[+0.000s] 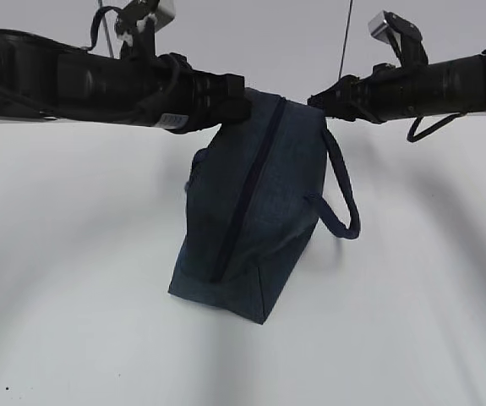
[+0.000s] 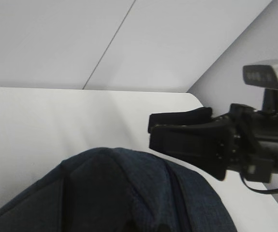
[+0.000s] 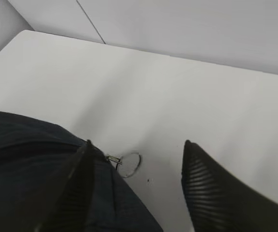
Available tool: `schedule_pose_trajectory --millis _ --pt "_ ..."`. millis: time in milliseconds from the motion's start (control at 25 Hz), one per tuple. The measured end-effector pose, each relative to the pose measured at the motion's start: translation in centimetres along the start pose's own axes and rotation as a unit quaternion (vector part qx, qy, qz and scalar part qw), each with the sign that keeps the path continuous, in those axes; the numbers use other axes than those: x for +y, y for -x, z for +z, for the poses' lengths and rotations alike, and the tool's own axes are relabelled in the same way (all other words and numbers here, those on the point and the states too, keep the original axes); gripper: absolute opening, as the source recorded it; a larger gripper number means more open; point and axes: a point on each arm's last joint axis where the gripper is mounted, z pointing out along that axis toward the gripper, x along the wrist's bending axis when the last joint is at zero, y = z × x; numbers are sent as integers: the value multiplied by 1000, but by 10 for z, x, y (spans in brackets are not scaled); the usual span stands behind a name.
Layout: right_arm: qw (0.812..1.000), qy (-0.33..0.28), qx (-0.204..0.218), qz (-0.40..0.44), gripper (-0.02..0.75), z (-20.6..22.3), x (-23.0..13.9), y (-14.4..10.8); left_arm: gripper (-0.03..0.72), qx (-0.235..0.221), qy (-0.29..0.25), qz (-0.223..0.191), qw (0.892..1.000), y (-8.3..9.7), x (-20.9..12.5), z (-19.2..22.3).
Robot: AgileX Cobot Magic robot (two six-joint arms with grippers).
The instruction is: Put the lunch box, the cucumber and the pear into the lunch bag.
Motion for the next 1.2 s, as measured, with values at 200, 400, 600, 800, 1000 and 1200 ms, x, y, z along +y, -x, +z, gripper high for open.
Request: schedule_pose_trajectory --millis 200,400,600,800,1000,1200 --pt "999 2 -2 -42 452 -12 15 -12 87 21 6 -2 1000 -9 3 11" --pt "994 -22 -9 -107 453 -19 23 -27 297 34 10 25 999 -10 11 13" --pt "987 -58 -21 -149 453 -25 29 -45 345 30 0 91 995 -3 19 7" --pt "984 -92 -48 -142 452 -42 37 -55 351 31 5 147 989 13 34 -15" --pt "981 -117 -86 -128 450 -64 47 -67 351 48 -14 175 983 22 44 -38" --pt "977 -151 -118 -92 450 -90 53 -81 351 58 -69 128 988 15 44 -60"
